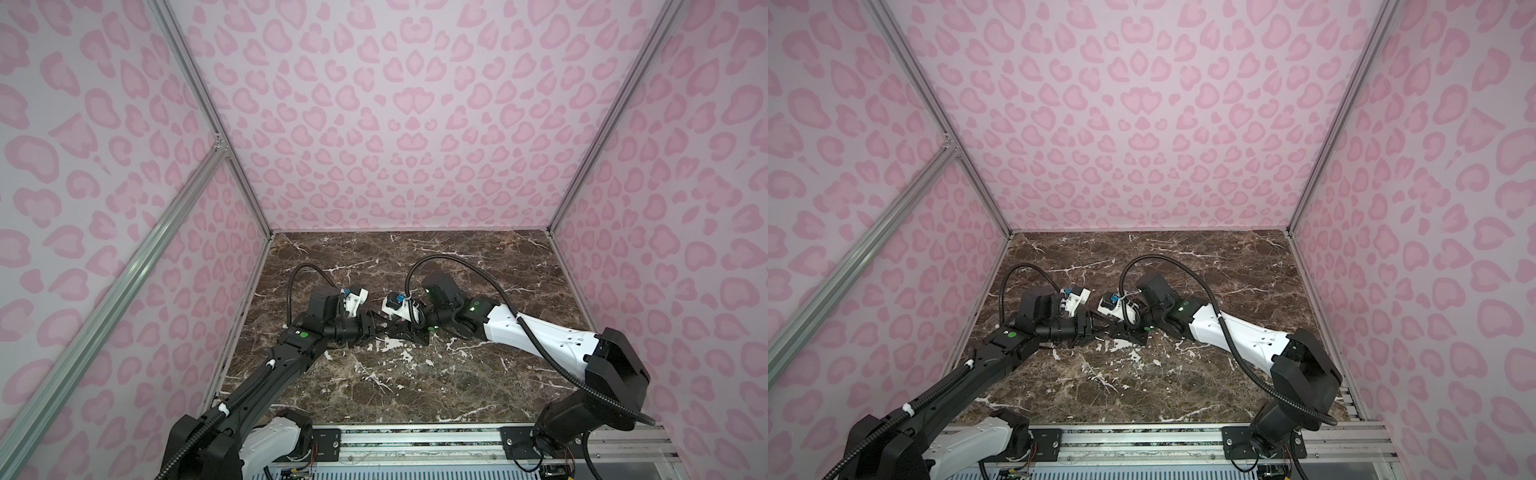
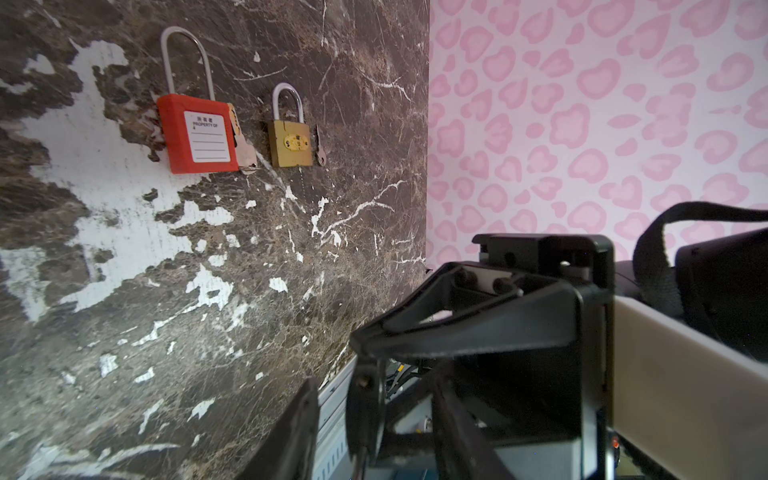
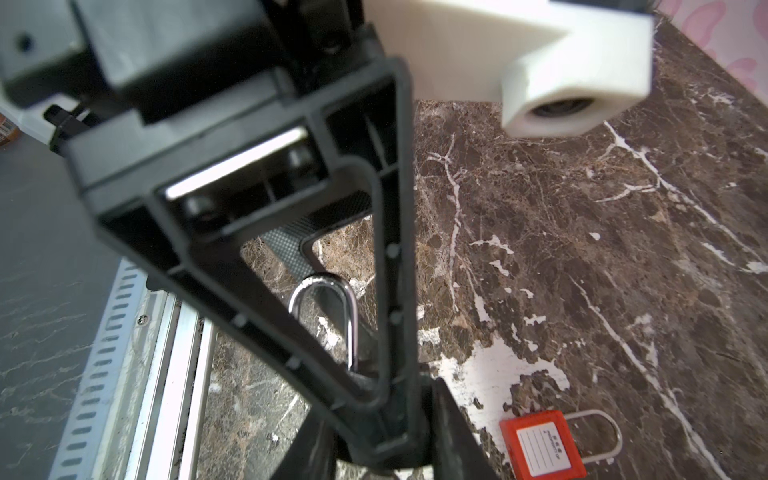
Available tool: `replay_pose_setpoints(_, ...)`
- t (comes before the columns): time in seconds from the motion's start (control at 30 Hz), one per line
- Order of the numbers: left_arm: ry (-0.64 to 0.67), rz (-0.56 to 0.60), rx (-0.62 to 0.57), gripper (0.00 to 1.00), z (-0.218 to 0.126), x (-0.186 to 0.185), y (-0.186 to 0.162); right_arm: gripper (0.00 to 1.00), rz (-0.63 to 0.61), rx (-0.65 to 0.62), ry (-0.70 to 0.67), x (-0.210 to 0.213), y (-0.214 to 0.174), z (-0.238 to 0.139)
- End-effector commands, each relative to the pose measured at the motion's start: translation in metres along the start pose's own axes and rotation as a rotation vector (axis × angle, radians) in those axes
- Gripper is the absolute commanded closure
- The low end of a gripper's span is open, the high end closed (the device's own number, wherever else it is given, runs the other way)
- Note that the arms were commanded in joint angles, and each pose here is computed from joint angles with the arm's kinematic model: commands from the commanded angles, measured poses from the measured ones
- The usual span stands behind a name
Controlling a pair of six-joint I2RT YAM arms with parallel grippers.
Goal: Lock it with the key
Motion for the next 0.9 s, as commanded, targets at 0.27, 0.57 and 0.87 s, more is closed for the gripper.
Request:
replay_pose_setpoints(0.27,-0.035,0.036,-0.008,0.74,0.000,-0.008,0.005,0.70,-0.020,-0.010,0.022,-0.001,0.005,0.003)
replay_pose_setpoints(0.57,-0.035,0.044,-0.015,0.89,0.000,-0.010,0.006,0.69,0.000,-0.003,0.048,-0.003,0.007,0.004)
replay_pose_setpoints(0.87,-0.032,0.025,-0.028,0.92,-0.001,-0.011,0.008,0.47,-0.052,-0.063,-0.056,-0.009,0.005,-0.007)
Point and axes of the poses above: each gripper's point midway between its finger pads, its own z axis out along the fingers, its own x axis along the line the jaws close on, y = z × x, the point moved 5 cm from there along -z, back along the fingers, and after that the axes turned 8 degrees about z, right-handed, at the moved point
